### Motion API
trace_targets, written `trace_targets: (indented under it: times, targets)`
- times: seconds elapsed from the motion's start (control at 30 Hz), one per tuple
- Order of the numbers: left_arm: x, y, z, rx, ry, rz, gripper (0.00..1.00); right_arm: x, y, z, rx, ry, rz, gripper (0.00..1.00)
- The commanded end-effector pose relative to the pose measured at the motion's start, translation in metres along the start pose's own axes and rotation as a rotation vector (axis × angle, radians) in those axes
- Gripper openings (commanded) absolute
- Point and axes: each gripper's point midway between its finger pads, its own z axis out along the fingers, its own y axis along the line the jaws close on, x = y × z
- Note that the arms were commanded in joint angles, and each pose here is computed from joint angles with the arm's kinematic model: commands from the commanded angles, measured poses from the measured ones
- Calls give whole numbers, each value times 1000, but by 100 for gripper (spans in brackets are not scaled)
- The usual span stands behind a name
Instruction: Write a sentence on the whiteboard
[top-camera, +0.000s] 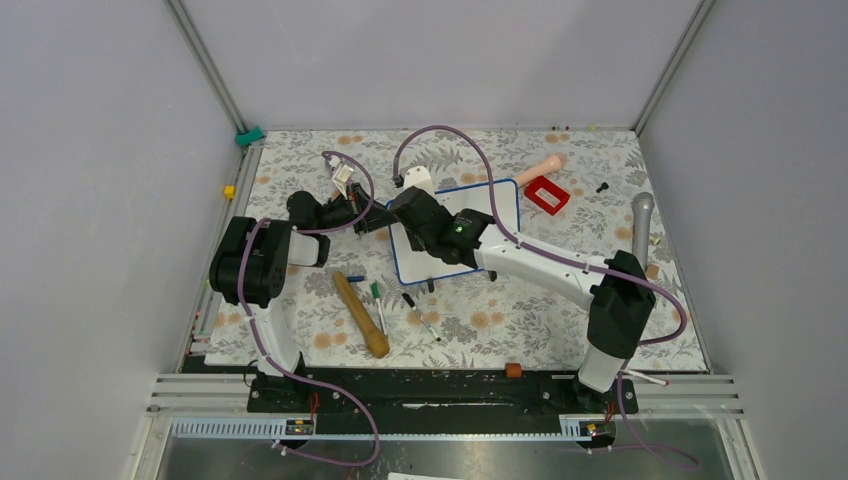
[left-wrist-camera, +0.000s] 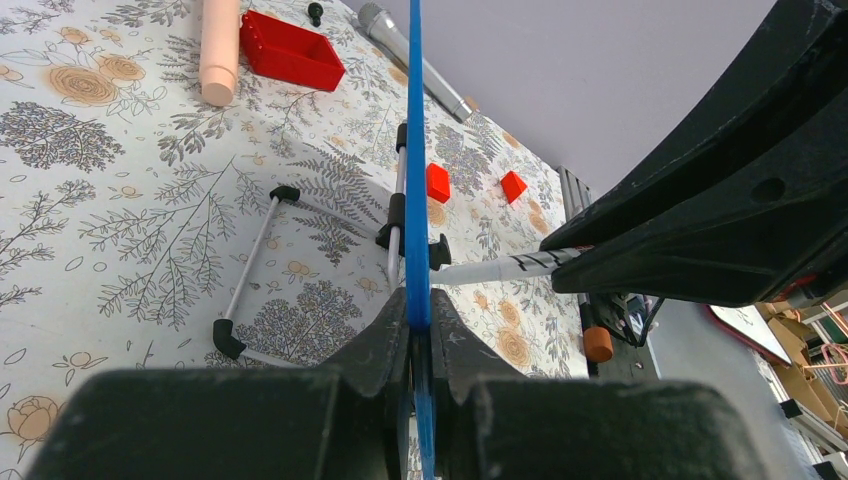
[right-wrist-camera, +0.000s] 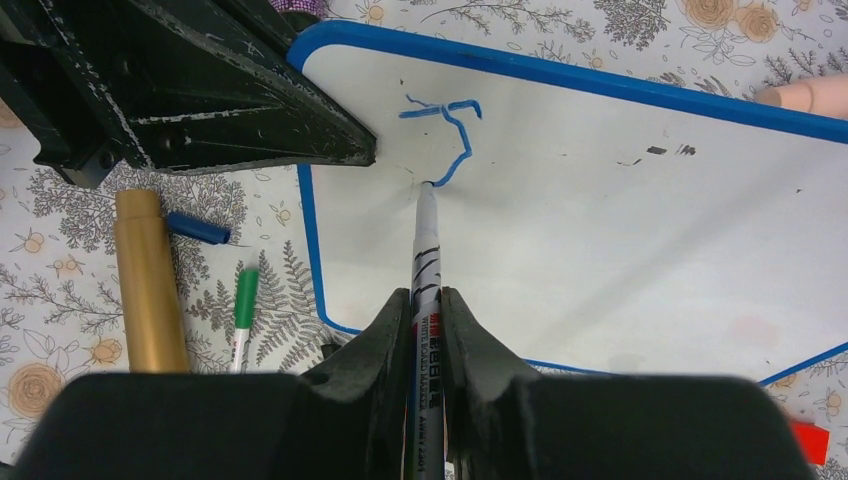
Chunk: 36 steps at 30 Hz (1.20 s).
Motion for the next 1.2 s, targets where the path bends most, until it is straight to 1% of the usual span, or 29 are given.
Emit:
trace_targets:
  times: [0.0,0.8,0.87,1.03,1.1,1.17]
  targets:
    - [13,-8,1,71,44,143,0,-16,7,-1,-27,-38,1,0]
    - [13,-8,2,72,45,145,0,-27,8,-7,-51,-94,1,0]
    - [13,-8,1,72,45,145,0,-26,3,-12,-51,-120,16,0]
    - [13,-8,2,72,45,143,0,-34,-15,-40,-78,-281,101,0]
    - [12,-8,2,72,45,143,0,-33,-21,-42,-64,-307,118,0]
    - [13,-8,2,73,45,143,0,-32,-24,-39,-40,-295,117,0]
